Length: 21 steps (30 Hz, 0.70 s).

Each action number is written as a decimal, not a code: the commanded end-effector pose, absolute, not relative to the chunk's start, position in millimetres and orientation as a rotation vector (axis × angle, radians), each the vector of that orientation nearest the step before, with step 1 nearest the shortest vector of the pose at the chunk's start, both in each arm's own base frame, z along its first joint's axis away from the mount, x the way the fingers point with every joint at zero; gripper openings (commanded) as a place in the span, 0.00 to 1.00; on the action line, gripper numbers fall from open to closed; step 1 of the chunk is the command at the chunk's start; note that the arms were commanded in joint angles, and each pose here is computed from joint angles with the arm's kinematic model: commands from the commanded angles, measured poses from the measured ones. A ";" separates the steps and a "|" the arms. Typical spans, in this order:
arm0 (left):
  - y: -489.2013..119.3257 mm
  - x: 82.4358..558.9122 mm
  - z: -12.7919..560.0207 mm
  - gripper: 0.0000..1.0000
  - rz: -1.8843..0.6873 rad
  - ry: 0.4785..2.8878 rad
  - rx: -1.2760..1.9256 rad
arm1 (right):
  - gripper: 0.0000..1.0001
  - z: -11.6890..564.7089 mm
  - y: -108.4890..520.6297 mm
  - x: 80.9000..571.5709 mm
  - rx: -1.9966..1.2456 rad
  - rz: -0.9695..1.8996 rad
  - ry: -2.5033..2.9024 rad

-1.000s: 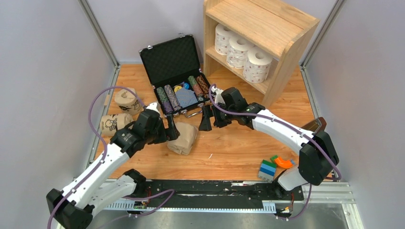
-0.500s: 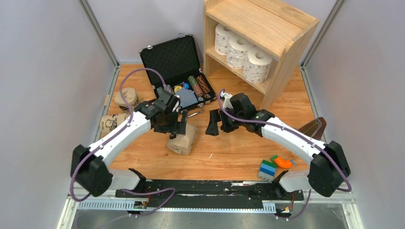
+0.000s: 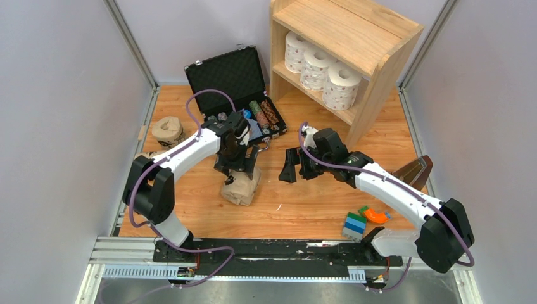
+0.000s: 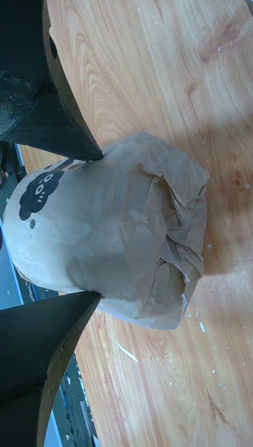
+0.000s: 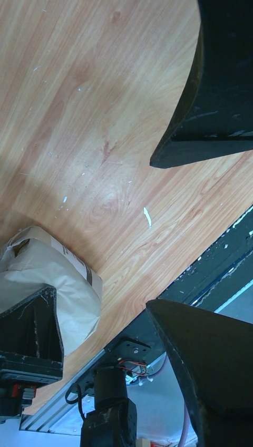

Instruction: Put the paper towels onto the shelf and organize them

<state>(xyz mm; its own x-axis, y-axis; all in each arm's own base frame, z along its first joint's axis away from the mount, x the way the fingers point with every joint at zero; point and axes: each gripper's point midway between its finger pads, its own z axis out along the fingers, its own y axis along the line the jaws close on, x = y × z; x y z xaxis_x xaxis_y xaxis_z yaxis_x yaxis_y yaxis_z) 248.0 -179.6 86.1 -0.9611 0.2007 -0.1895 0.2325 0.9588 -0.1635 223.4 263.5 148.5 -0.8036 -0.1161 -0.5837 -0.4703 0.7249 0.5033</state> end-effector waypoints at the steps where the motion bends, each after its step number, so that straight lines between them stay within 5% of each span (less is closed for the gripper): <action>1: -173.4 245.0 78.1 1.00 -0.246 2.982 0.379 | 0.98 161.1 265.0 231.2 -0.411 0.911 2.344; 12: -199.6 236.8 65.4 0.96 -0.491 2.961 0.458 | 0.98 168.6 270.6 237.7 -0.421 0.930 2.320; 21: -223.0 249.9 111.1 0.70 -0.700 2.600 0.532 | 0.98 186.4 274.5 241.8 -0.438 0.950 2.273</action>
<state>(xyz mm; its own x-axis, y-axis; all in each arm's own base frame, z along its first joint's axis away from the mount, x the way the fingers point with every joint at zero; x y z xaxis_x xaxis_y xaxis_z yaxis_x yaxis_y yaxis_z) 237.1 -200.2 85.6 -0.9235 0.2497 -0.2911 0.3421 0.8794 -0.3310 228.3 264.4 153.8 -0.7943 -0.1032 -0.5987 -0.4746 0.7206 0.5054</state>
